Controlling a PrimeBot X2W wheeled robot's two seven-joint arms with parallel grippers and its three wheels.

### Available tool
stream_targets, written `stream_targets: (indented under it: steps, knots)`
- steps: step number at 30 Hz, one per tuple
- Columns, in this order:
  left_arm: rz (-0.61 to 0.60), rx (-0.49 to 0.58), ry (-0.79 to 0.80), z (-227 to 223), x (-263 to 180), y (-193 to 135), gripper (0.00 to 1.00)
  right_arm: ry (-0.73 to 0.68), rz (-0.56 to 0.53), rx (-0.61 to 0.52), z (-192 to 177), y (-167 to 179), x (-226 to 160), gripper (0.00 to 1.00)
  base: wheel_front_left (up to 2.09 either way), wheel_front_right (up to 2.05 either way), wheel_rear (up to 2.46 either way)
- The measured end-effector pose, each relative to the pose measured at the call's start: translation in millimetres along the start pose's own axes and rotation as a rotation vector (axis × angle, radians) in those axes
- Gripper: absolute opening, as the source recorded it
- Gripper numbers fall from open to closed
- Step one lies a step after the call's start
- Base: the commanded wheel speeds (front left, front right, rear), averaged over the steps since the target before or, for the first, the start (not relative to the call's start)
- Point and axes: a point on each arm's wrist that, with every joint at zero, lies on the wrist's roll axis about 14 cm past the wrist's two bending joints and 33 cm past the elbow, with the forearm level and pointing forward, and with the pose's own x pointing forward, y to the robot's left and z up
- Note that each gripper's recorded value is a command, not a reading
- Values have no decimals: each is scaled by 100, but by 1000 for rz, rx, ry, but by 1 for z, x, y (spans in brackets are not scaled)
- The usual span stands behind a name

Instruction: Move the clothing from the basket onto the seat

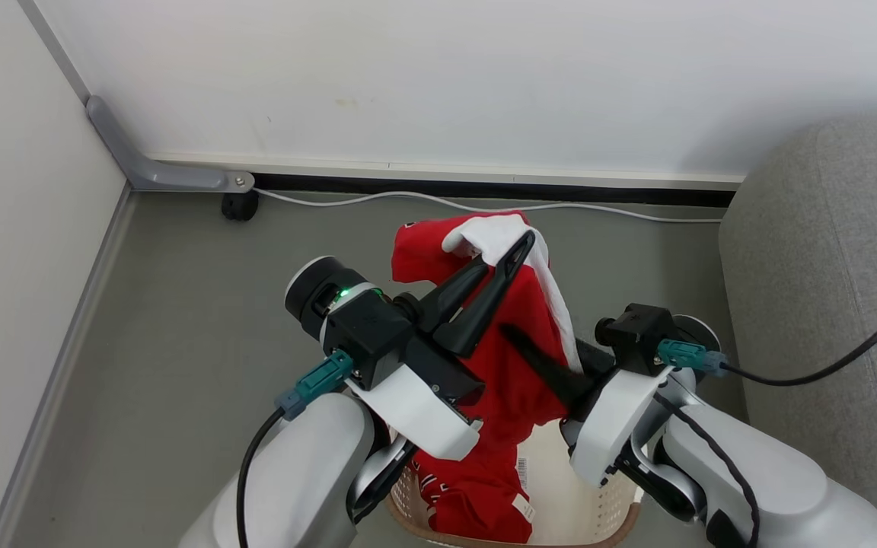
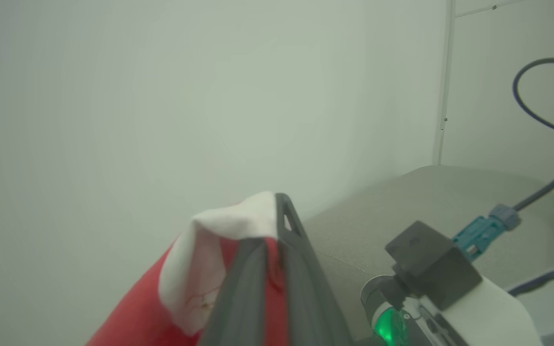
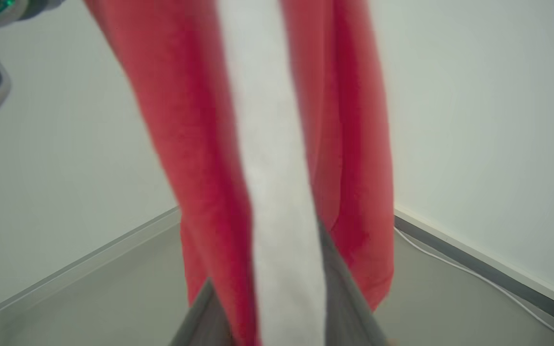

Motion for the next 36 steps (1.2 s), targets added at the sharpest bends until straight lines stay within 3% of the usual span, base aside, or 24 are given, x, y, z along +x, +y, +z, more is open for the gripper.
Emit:
stream_targets:
  steps: [7, 9, 10, 25, 36]
  knots:
    - [3, -10, 13, -6, 2, 1, 0, -40, -51, 9, 12, -16, -3, 0, 0, 0, 0]
    - [1, -15, 27, -10, 1, 1, 50, -64, -72, 17, 20, -21, -5, 0, 0, 0, 0]
    - [-1, -16, 37, -14, 1, 1, 100, -74, -82, 21, 22, -23, -7, 0, 0, 0, 0]
    - [-98, -67, 191, -66, -4, -25, 100, -201, -360, 57, 49, -90, -68, 0, 0, 0, 0]
    - [-236, -117, 249, -92, 5, -71, 100, -259, -551, 46, 60, -119, -134, 0, 0, 0, 0]
